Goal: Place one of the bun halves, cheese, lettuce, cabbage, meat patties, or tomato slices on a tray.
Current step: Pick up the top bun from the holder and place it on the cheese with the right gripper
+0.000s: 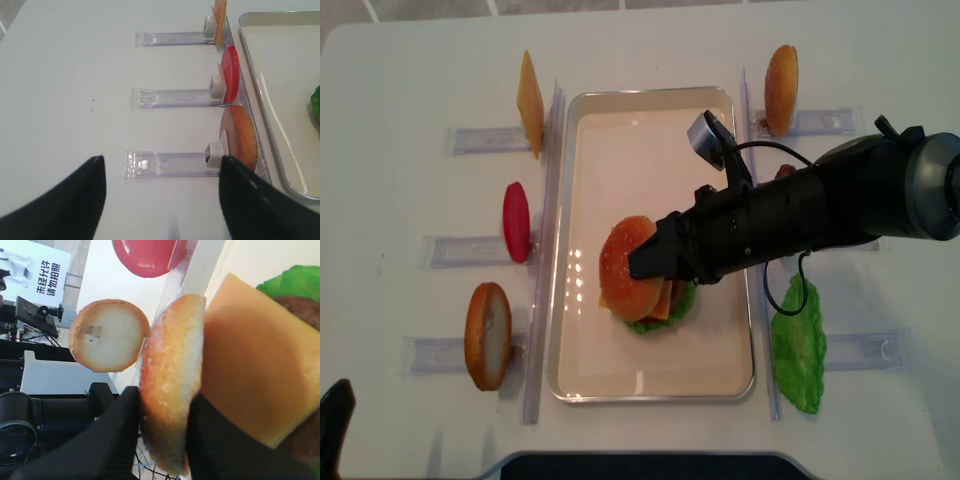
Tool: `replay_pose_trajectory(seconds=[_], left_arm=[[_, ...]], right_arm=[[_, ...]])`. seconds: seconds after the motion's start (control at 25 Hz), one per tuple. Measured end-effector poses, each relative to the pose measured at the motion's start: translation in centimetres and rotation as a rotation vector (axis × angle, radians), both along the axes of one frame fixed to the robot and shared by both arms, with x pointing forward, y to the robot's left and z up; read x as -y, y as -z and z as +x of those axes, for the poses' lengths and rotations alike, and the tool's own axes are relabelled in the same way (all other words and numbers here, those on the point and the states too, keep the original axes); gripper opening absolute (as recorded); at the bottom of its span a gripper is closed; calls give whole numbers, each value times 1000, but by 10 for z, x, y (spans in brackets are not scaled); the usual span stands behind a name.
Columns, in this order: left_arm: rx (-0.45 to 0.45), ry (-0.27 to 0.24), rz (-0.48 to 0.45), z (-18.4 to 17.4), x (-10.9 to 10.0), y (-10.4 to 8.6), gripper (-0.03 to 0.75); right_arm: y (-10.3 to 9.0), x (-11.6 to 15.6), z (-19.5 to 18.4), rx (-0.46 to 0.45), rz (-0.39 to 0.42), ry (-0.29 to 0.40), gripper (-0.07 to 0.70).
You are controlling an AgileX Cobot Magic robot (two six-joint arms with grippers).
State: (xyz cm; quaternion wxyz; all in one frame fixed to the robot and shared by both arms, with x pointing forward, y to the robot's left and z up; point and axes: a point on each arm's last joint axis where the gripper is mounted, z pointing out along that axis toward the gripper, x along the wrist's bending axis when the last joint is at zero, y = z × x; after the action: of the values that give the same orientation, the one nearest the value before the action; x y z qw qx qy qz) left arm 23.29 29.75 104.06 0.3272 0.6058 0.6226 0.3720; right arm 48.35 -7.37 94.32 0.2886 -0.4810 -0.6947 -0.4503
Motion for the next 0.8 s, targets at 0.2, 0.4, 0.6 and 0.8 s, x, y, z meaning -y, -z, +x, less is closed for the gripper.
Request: replay_pose_trajectory(seconds=[0.2, 0.4, 0.6, 0.8], left_arm=[[0, 0, 0, 0, 0, 0, 534], [0, 0, 0, 0, 0, 0, 534], [0, 0, 0, 0, 0, 0, 534], [0, 0, 0, 0, 0, 0, 534]], right_arm=[[2, 1, 0, 8, -31, 1, 262], [5, 5, 4, 23, -69, 20, 398], [-2, 7, 3, 68, -89, 20, 437], [-22, 16, 3, 207, -167, 43, 477]])
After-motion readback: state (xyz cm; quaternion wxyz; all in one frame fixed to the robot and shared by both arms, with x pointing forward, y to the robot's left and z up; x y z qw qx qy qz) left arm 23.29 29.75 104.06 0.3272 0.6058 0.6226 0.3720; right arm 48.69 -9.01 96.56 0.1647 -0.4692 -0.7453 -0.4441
